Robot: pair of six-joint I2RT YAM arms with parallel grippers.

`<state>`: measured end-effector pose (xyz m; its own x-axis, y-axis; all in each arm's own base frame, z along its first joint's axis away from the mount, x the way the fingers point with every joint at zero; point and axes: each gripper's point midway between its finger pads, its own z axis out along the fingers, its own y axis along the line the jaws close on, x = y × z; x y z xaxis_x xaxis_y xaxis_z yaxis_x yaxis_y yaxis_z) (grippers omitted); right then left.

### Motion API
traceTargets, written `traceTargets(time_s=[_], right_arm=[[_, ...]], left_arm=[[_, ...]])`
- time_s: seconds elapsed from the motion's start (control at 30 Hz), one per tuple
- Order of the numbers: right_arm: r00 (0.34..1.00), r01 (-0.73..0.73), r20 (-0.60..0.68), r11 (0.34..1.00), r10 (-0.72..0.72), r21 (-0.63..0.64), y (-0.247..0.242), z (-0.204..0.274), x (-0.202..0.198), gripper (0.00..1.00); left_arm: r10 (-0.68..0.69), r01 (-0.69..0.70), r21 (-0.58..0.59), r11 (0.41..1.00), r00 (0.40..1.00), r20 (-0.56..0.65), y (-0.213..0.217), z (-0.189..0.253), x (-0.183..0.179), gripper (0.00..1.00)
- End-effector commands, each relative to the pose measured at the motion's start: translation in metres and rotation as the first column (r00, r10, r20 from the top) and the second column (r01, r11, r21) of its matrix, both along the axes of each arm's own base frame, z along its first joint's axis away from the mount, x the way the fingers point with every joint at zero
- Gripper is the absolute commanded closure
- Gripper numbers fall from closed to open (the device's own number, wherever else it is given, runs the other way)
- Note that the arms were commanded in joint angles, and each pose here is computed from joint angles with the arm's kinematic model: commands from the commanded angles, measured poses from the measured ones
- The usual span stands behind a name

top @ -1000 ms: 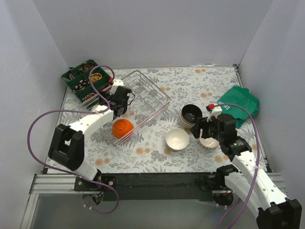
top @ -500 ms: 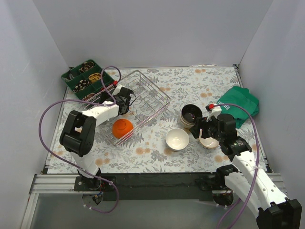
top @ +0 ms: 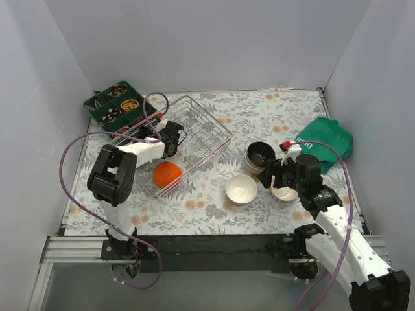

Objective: Unload the bowls from the dish rack

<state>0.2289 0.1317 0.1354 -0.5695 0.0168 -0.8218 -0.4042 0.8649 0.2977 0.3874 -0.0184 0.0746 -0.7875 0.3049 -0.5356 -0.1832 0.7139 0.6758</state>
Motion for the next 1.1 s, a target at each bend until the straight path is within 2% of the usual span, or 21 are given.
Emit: traceTargets(time_s=[0.0,0.17,0.3,0.33,0.53,0.57,1.07], right_arm=[[0.999,-0.009,0.040,1.000,0.009,0.012,0.002,0.006,0.004,0.27],[0.999,-0.009,0.037,1.000,0.009,0.011,0.002,0.005,0.004,0.27],[0.999,-0.007,0.042,1.000,0.007,0.010,0.002,0.006,0.004,0.27],[0.999,-0.008,0.041,1.000,0.008,0.012,0.002,0.006,0.004,0.27],[0.999,-0.003,0.048,1.000,0.002,0.011,0.001,0.008,0.005,0.27],[0.999,0.001,0.046,1.000,-0.002,0.009,0.000,0.007,0.005,0.27],[0.998,0.008,0.062,1.000,-0.008,0.000,-0.001,0.010,0.008,0.28]], left_arm=[[0.030,-0.029,0.060,0.998,1.000,-0.009,0.009,0.001,-0.002,0.02],[0.039,-0.036,0.089,0.995,0.999,-0.028,0.013,-0.003,-0.004,0.07],[0.039,-0.036,0.075,0.997,0.998,-0.041,0.010,-0.005,-0.004,0.15],[0.039,-0.037,0.069,0.997,0.999,-0.037,0.010,-0.004,-0.004,0.21],[0.018,-0.018,-0.003,1.000,1.000,-0.006,-0.002,0.009,-0.002,0.40],[0.018,-0.018,-0.009,1.000,1.000,-0.001,-0.002,0.011,-0.003,0.46],[-0.009,0.035,-0.174,0.984,0.989,0.150,-0.020,0.064,-0.009,0.76]])
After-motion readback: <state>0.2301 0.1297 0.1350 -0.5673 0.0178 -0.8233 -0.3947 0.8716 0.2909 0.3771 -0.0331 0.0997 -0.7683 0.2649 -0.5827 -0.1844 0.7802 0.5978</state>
